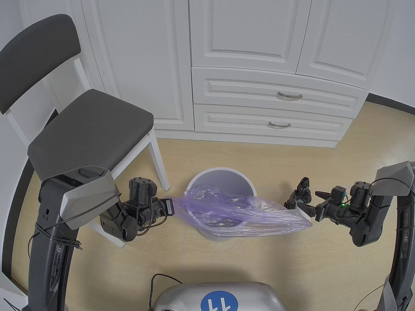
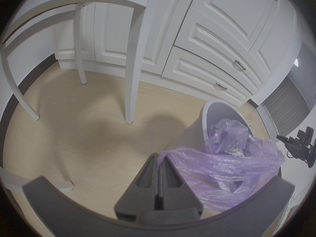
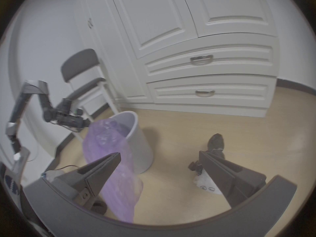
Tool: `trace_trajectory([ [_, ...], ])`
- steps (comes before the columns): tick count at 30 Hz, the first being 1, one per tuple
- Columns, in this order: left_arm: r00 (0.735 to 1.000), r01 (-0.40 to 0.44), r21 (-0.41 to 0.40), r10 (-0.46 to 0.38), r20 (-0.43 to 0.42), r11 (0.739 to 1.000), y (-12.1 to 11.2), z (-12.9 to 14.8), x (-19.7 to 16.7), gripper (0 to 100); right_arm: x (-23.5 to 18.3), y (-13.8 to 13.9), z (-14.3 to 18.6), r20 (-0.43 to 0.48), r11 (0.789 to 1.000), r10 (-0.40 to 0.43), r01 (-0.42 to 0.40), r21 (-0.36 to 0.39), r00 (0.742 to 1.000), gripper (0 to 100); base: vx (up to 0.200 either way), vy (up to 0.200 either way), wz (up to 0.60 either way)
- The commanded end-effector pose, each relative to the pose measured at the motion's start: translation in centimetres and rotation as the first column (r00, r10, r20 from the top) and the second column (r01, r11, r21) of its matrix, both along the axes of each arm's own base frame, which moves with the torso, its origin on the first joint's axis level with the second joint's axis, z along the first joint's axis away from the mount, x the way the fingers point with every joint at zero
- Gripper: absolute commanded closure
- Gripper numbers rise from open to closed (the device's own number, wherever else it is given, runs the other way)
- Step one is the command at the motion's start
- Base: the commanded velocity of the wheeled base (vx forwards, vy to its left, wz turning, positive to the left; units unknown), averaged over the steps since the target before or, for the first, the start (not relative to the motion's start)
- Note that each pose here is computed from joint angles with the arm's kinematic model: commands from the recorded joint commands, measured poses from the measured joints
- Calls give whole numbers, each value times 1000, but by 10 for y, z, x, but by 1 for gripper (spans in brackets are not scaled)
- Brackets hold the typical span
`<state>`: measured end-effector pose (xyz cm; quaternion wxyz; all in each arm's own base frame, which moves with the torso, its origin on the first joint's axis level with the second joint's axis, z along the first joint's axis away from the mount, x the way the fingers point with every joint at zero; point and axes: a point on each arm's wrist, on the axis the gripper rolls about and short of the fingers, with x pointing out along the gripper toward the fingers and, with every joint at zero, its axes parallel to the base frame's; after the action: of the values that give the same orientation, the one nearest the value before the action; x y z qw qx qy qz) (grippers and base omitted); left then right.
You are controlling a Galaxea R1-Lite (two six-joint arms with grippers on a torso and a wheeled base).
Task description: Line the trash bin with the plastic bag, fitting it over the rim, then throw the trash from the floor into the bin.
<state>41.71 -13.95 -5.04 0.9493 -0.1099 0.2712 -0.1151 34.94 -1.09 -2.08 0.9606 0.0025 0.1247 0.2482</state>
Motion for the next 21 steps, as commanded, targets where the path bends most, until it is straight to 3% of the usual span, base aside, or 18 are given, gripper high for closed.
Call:
trace_trajectory([
  [1,1000,0,-3,0,15,1000,1,8,-2,100,-12,106,32,108,991,-91,101,-84,990,0,0,0,0],
  [5,1000,12,9,-12,-1,1000,5,7,-8,100,-26,144,43,147,984,-130,145,-99,981,0,0,0,0],
  [9,999,51,28,-50,-12,998,7,7,-16,100,-38,162,43,150,977,-155,173,-121,976,0,0,0,0],
  [17,989,142,26,-143,41,990,16,22,-34,100,-63,185,34,111,981,-79,97,-166,991,0,0,0,0],
  [21,963,268,36,-269,13,963,21,29,-55,100,-69,192,25,89,979,-66,82,-187,994,0,0,0,0],
])
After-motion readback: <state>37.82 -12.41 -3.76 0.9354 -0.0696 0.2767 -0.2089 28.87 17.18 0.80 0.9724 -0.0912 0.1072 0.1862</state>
